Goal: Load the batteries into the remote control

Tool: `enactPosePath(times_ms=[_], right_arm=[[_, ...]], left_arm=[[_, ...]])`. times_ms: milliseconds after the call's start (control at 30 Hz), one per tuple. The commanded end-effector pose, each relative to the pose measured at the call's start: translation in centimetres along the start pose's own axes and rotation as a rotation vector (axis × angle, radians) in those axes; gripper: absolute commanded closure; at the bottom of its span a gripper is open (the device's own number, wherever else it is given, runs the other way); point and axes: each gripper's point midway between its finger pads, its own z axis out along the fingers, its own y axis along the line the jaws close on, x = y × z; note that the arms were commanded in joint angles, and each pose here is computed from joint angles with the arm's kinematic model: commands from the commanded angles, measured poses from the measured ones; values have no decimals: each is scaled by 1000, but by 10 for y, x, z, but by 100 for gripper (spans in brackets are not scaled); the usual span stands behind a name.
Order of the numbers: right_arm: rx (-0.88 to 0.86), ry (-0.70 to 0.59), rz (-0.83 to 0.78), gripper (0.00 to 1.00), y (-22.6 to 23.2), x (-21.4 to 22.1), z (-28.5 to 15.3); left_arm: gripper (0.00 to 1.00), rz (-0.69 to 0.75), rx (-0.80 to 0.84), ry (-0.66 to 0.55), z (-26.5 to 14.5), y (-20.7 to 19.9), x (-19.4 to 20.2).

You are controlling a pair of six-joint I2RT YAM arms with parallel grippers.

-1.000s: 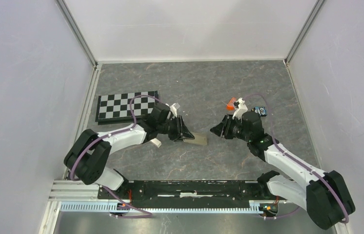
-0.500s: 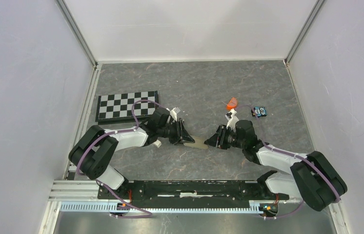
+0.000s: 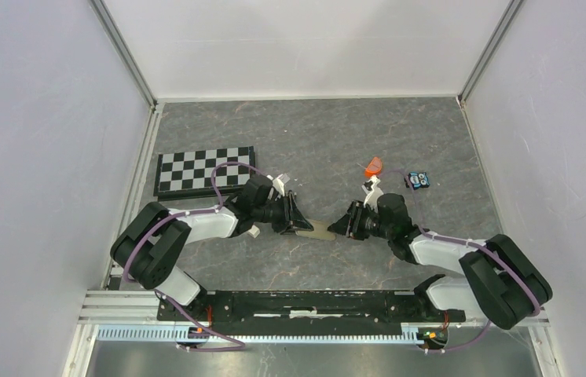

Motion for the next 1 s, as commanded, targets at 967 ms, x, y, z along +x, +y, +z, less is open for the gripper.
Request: enactPosePath(times_ms=[967], right_arm=[[-527,-121,109,60,99,-17,-28]], left_arm=[[98,-48,-79,55,10,23,19]])
